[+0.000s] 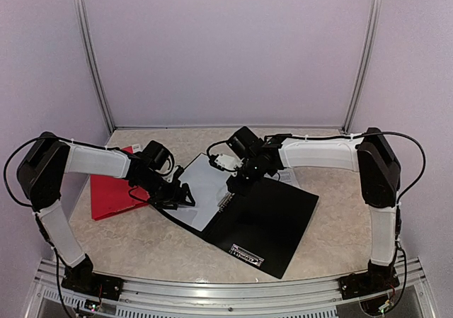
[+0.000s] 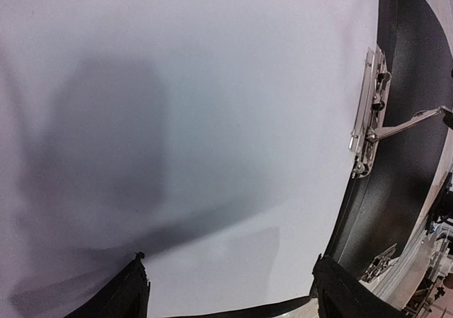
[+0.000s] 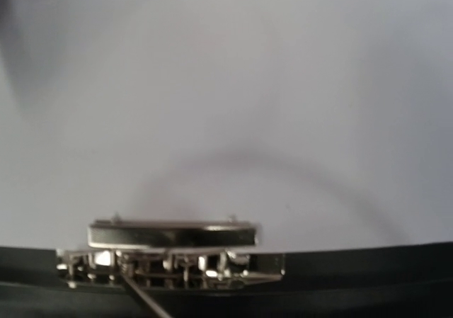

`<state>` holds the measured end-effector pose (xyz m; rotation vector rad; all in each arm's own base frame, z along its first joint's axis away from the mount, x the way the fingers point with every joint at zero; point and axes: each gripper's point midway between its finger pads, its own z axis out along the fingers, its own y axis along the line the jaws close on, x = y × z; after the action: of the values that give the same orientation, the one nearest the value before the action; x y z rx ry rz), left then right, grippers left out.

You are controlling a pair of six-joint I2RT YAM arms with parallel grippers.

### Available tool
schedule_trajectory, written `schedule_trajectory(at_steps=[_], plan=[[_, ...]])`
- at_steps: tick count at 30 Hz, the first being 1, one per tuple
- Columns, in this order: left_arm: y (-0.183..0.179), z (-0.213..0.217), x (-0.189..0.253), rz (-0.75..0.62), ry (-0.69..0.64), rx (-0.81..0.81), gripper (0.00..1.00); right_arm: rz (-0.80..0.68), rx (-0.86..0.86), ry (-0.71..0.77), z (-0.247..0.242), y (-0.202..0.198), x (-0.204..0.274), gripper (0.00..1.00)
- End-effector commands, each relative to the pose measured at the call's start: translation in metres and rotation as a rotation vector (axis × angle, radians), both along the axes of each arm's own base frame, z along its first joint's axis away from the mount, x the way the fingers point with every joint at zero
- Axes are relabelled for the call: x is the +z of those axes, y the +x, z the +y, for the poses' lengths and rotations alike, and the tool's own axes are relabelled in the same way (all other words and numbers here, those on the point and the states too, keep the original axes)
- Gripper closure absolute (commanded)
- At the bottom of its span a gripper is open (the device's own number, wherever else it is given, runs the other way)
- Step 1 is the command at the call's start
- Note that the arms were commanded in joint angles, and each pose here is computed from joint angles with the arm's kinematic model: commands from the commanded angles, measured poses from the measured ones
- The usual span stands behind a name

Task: Put the files into the folder
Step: Clamp the file and folder together.

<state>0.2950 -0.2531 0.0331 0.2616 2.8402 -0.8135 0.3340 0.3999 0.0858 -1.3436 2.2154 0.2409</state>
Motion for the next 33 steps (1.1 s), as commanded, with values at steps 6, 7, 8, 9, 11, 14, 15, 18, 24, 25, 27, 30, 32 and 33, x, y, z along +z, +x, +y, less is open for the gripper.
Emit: schedule_trajectory(at_steps=[6, 7, 8, 9, 11, 14, 15, 18, 24, 25, 27, 30, 32, 33], plan=[[-0.025, 0.022, -0.028, 0.101, 0.115, -0.001, 0.22, 0.004, 0.002, -0.049, -0.001, -0.001, -0.009, 0.77], [-0.025, 0.022, -0.028, 0.101, 0.115, -0.001, 0.22, 0.004, 0.003, -0.047, -0.001, -0.001, -0.009, 0.79], [-0.025, 0.022, -0.028, 0.1, 0.114, -0.001, 0.22, 0.006, 0.004, -0.048, -0.001, -0.001, -0.009, 0.8], [-0.025, 0.022, -0.028, 0.099, 0.114, -0.001, 0.22, 0.006, 0.003, -0.048, -0.001, -0.001, -0.01, 0.81], [-0.025, 0.021, -0.027, 0.099, 0.114, -0.001, 0.22, 0.005, 0.005, -0.051, -0.001, -0.001, -0.01, 0.84], [-0.025, 0.021, -0.028, 0.1, 0.114, -0.001, 0.22, 0.007, 0.004, -0.053, -0.002, -0.001, -0.011, 0.88], [-0.024, 0.021, -0.027, 0.099, 0.114, -0.001, 0.22, 0.006, 0.006, -0.054, -0.002, -0.001, -0.011, 0.9], [-0.024, 0.021, -0.027, 0.099, 0.115, 0.0, 0.22, 0.004, 0.004, -0.065, -0.003, 0.0, -0.013, 0.94], [-0.023, 0.02, -0.023, 0.088, 0.109, -0.003, 0.22, 0.011, 0.002, -0.087, -0.006, 0.0, -0.023, 0.99], [-0.023, 0.02, -0.023, 0.085, 0.11, -0.005, 0.22, 0.012, 0.004, -0.087, -0.006, 0.0, -0.023, 1.0], [-0.022, 0.018, -0.019, 0.061, 0.117, -0.018, 0.21, 0.013, 0.007, -0.091, -0.006, 0.0, -0.025, 1.0], [-0.019, 0.014, -0.012, -0.011, 0.16, -0.053, 0.2, 0.018, 0.011, -0.092, -0.006, 0.001, -0.028, 1.0], [-0.017, 0.01, -0.006, -0.061, 0.182, -0.073, 0.19, 0.023, 0.014, -0.089, -0.006, 0.0, -0.028, 1.0], [-0.015, 0.008, -0.002, -0.09, 0.189, -0.079, 0.18, 0.025, 0.015, -0.083, -0.005, 0.0, -0.027, 1.0]])
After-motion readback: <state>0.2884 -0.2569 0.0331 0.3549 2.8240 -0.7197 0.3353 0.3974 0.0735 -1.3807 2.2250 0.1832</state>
